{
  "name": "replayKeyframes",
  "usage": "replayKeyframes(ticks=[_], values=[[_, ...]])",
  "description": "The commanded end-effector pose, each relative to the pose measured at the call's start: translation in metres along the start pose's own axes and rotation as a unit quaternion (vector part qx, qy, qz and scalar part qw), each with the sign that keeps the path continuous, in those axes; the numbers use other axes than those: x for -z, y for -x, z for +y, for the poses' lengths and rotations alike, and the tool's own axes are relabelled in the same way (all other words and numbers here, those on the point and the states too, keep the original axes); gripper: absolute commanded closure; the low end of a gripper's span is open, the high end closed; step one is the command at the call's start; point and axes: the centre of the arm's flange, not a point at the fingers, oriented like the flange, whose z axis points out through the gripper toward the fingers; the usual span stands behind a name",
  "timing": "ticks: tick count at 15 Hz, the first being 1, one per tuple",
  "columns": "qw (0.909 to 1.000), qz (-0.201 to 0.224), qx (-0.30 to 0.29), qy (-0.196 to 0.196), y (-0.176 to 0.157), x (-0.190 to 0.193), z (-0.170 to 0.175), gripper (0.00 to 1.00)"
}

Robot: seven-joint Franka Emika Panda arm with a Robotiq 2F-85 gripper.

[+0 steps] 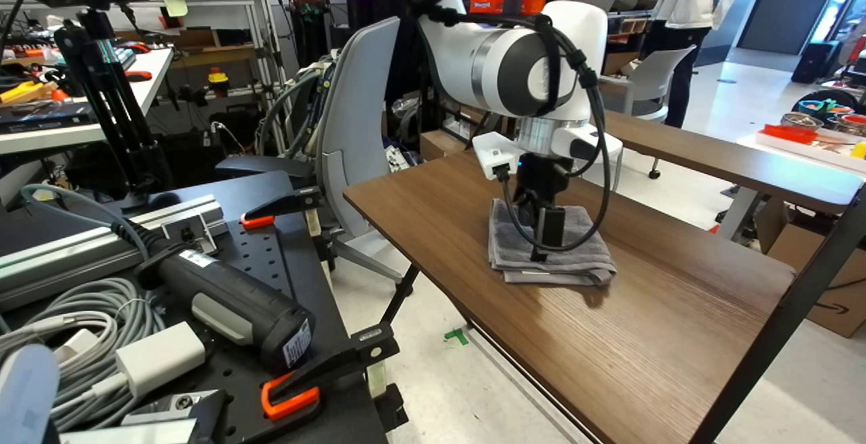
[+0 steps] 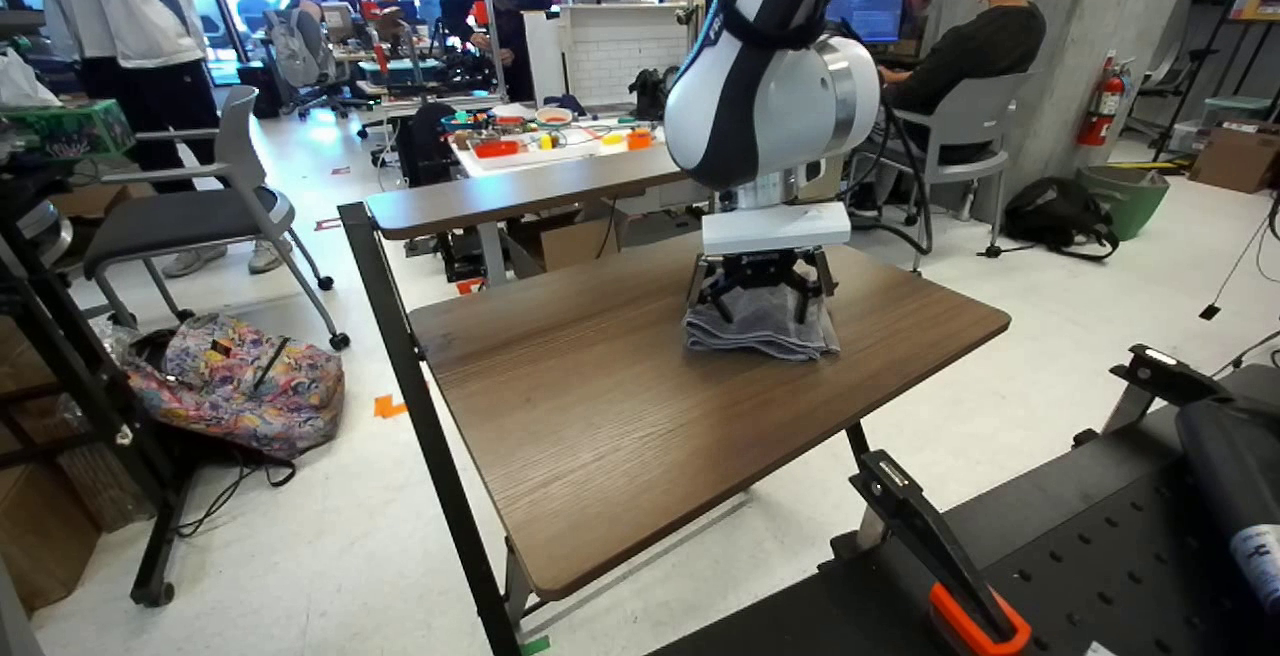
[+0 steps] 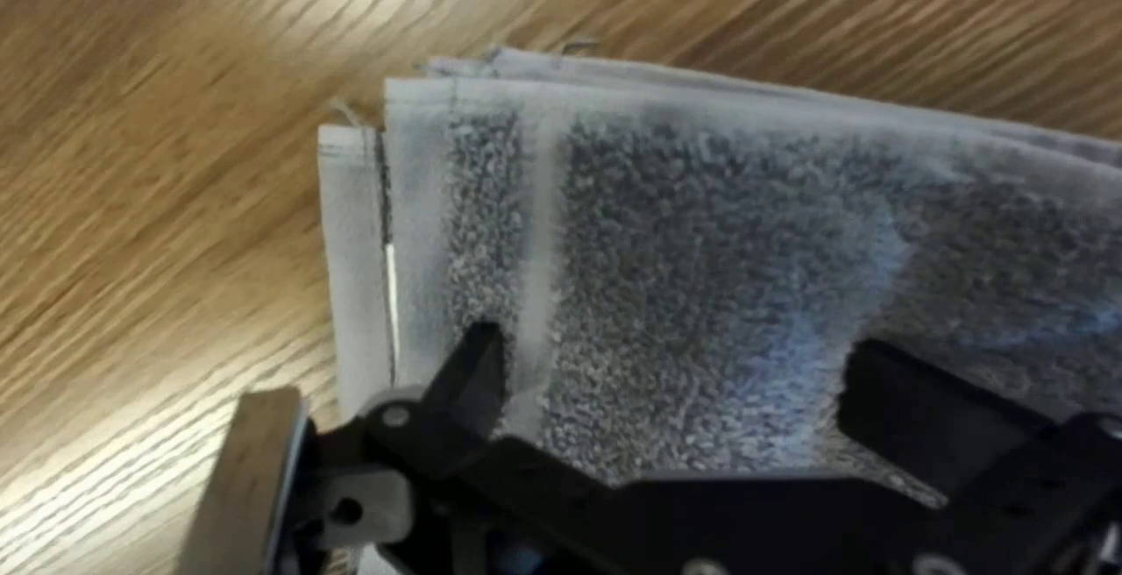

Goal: Move the towel

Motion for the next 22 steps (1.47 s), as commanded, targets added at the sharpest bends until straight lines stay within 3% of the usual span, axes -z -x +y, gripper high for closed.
replayKeyframes(ticks=[1,6,11,18,22], values=[[0.9997,0.005,0.019,0.015,0.043,-0.015,-0.037,0.0],[0.9989,0.003,0.042,0.023,0.097,-0.013,-0.077,0.0],[0.9992,0.011,0.034,0.021,0.122,0.01,-0.085,0.0],[0.9975,0.048,-0.044,-0.028,0.132,0.067,-0.049,0.0],[0.9968,0.041,-0.048,-0.048,0.131,0.087,-0.025,0.0]])
